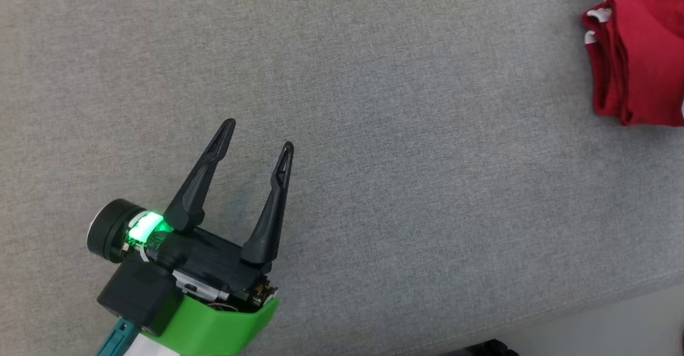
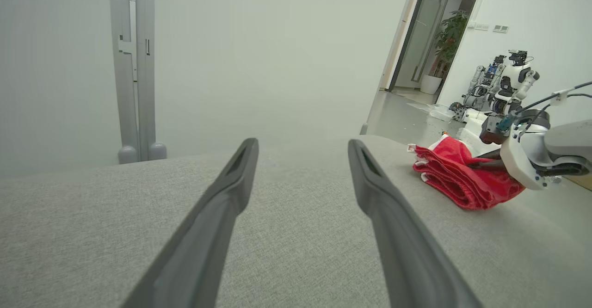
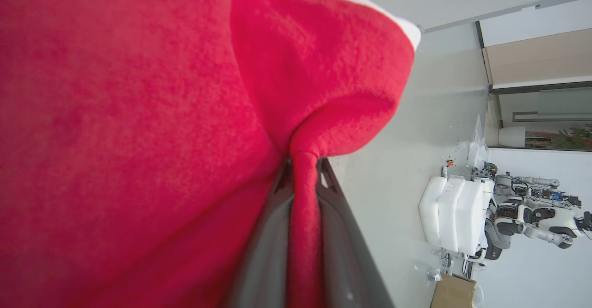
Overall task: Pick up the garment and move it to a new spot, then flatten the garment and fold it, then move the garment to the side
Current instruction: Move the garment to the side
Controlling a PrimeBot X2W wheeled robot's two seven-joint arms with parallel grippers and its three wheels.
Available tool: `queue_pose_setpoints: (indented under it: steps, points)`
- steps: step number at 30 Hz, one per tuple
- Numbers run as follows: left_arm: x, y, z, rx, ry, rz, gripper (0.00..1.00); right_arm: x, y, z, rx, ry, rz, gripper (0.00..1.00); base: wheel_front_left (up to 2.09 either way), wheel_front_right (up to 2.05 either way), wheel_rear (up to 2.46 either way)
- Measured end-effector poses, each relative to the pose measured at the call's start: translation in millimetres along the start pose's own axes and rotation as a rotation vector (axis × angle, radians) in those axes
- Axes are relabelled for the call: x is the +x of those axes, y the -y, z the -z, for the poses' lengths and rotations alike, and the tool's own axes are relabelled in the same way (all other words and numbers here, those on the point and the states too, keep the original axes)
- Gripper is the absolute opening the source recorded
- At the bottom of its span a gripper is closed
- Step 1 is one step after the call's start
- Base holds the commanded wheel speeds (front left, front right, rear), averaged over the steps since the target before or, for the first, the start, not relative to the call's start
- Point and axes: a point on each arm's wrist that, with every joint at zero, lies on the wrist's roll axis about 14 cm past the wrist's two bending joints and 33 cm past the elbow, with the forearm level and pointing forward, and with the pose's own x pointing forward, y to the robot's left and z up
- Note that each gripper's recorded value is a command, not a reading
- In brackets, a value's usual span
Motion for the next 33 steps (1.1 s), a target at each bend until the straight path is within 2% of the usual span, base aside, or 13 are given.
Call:
queue_pose_setpoints:
  steps: [7, 14, 15, 18, 22, 24, 28, 30, 33]
  points:
    - [-1, 3, 8, -0.02, -0.018, 0.023, 1.0, -6, 36, 32, -0.058, -0.06, 0.102, 0.0, 0.0, 0.0, 0.0]
    - [-13, -6, 7, -0.005, -0.036, -0.014, 1.0, -8, 50, 24, -0.092, -0.03, 0.183, 0.01, 0.0, 0.0, 0.0]
    - [-14, -7, 7, -0.005, -0.036, -0.017, 1.0, -8, 51, 20, -0.098, -0.021, 0.196, 1.0, 0.0, 0.0, 0.0]
    - [-15, -8, 8, -0.006, -0.042, -0.022, 1.0, -8, 46, 17, -0.103, -0.014, 0.215, 1.0, 0.0, 0.0, 0.0]
    - [-17, -7, 8, -0.01, -0.045, -0.025, 1.0, -11, 35, 0, -0.081, 0.063, 0.236, 1.0, 0.0, 0.0, 0.0]
    - [-17, -7, 5, -0.009, -0.04, -0.029, 1.0, -14, 29, -11, -0.03, 0.117, 0.247, 1.0, 0.0, 0.0, 0.0]
    - [-17, -7, -5, -0.006, -0.018, -0.048, 1.0, -27, 21, -27, 0.147, 0.229, 0.293, 1.0, 0.0, 0.0, 0.0]
    - [-19, -8, -11, -0.003, -0.006, -0.07, 1.0, -38, 17, -31, 0.308, 0.294, 0.33, 1.0, 0.0, 0.0, 0.0]
    - [-27, -15, -18, -0.006, 0.001, -0.125, 1.0, -55, 1, -42, 0.493, 0.392, 0.344, 1.0, 0.0, 0.0, 0.0]
